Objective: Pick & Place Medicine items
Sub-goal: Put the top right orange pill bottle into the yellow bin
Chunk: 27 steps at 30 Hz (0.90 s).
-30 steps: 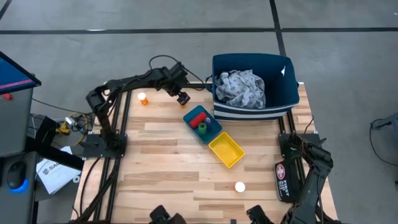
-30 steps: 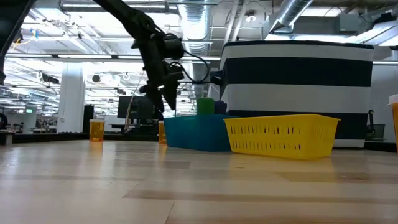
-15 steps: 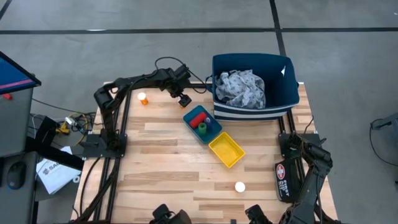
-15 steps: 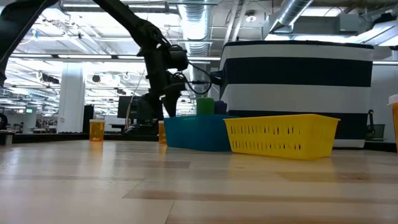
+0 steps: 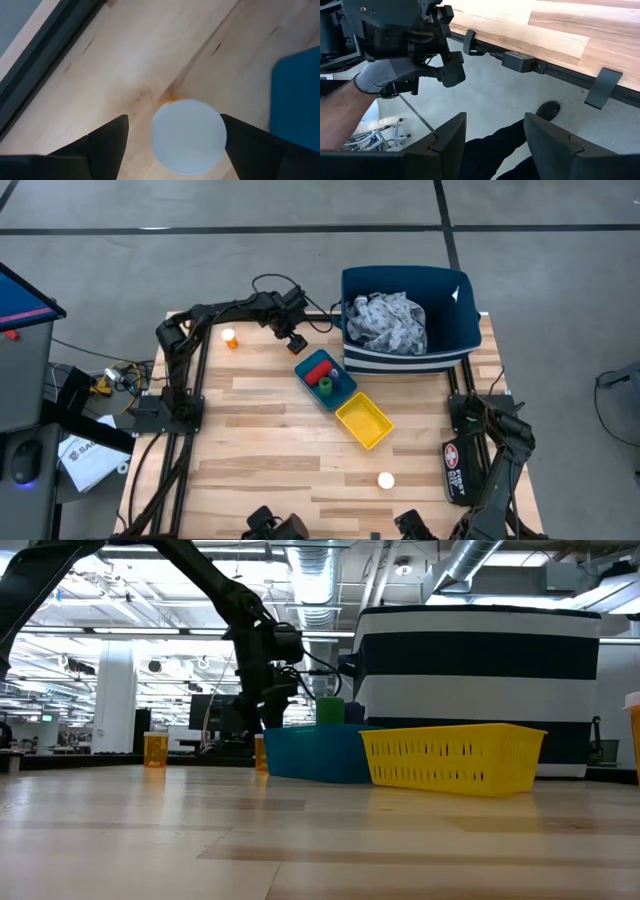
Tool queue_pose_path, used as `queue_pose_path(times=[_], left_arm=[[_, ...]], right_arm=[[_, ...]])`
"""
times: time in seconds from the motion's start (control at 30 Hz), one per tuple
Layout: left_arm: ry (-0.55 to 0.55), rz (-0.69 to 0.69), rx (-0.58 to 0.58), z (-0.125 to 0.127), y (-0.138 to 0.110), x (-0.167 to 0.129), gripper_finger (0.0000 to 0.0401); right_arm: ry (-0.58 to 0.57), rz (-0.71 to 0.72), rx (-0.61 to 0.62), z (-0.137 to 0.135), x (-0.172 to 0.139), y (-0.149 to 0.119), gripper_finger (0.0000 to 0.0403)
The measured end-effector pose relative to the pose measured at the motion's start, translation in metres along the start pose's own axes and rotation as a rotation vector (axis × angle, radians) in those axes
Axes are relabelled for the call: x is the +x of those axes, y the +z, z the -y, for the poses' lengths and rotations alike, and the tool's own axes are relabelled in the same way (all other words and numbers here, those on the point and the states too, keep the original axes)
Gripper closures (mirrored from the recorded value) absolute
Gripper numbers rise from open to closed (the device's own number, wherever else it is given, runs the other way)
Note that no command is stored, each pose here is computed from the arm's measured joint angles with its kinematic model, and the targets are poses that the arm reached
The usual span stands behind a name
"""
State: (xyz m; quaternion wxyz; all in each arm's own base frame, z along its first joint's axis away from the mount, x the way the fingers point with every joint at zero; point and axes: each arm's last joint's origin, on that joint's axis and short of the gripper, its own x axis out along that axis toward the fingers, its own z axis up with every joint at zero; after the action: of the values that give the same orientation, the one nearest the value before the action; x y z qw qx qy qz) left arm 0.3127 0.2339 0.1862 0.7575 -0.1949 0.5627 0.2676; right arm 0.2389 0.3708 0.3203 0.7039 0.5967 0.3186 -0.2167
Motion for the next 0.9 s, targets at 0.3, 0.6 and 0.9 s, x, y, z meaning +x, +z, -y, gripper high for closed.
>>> queue_pose_path(times=[0.3, 0.6, 0.9], left_arm=[[0.002, 0.005, -0.017, -0.0066, 0.0007, 0.0001, 0.014], [0.003, -0.006, -0.017, -0.0068, -0.0005, -0.0002, 0.0186], [0.003, -0.02, 0.001, -0.0066, -0.0018, -0.0005, 0.0183]], right_arm=[[-0.004, 0.002, -0.005, 0.0009, -0.0005, -0.0002, 0.0207], [-0.004, 0.002, -0.005, 0.0009, -0.0005, -0.0002, 0.0207], [-0.004, 0.002, -0.005, 0.0009, -0.0005, -0.0002, 0.0207]])
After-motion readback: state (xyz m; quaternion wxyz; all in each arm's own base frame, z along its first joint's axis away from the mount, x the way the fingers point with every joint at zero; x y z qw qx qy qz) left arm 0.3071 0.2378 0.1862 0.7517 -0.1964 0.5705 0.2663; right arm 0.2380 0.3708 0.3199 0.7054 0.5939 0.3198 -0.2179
